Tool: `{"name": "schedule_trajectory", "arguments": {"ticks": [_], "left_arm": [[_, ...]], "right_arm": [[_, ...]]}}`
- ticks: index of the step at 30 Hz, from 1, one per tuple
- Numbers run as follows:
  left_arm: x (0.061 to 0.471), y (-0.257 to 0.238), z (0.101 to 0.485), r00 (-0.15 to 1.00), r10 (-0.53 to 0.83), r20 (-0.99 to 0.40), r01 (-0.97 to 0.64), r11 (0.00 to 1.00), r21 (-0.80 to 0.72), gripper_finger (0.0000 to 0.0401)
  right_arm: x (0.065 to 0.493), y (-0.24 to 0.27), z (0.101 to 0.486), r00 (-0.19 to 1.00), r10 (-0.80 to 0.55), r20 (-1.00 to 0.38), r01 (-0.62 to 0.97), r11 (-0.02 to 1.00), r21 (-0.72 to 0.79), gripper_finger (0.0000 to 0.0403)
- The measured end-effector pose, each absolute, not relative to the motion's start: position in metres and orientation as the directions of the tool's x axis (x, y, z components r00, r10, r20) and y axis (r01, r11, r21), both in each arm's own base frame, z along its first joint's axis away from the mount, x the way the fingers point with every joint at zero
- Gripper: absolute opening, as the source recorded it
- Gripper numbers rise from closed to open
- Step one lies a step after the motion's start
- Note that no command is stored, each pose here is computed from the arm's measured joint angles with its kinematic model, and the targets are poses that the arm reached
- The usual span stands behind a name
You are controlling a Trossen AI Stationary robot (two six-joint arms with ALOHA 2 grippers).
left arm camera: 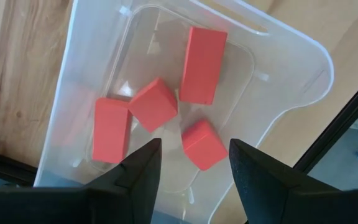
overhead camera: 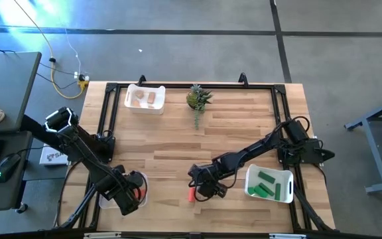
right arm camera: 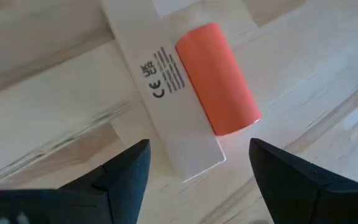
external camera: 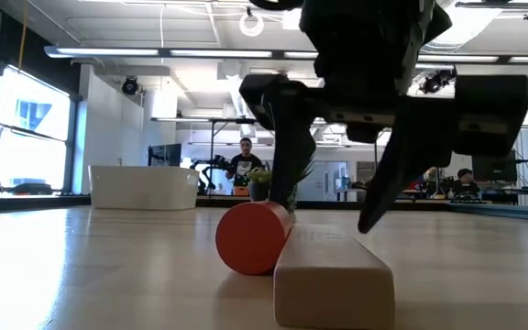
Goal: Sort & place blocks by color
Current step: Put the brown block into the top white bin
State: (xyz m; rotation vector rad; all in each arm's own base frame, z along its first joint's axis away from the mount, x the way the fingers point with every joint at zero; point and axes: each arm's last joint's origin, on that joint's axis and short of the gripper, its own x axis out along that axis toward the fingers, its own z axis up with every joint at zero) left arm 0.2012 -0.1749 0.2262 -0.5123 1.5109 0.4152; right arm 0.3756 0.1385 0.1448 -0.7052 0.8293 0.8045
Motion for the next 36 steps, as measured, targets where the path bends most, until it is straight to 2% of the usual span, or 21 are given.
{"name": "schedule_trajectory", "arguments": {"ticks": [15, 28, 36], "left_arm": [[0.201, -0.175, 0.226, 0.033, -0.050, -0.998, -0.557, 0.828, -0.060, 0.0174], [0.201, -0.175, 0.226, 0.035, -0.048, -0.998, -0.557, 0.828, -0.059, 0.0174], [0.201, -0.175, 0.226, 0.036, -0.046, -0.998, -0.557, 0.828, -0.058, 0.0174]], "right_arm": [[0.377, 0.139, 0.133, 0.409, 0.326, -0.852, -0.831, 0.520, -0.200, 0.0257], [0.374, 0.144, 0.128, 0.362, 0.348, -0.865, -0.840, 0.525, -0.140, 0.0155], [0.371, 0.148, 0.127, 0.346, 0.354, -0.869, -0.854, 0.502, -0.135, 0.0130]]}}
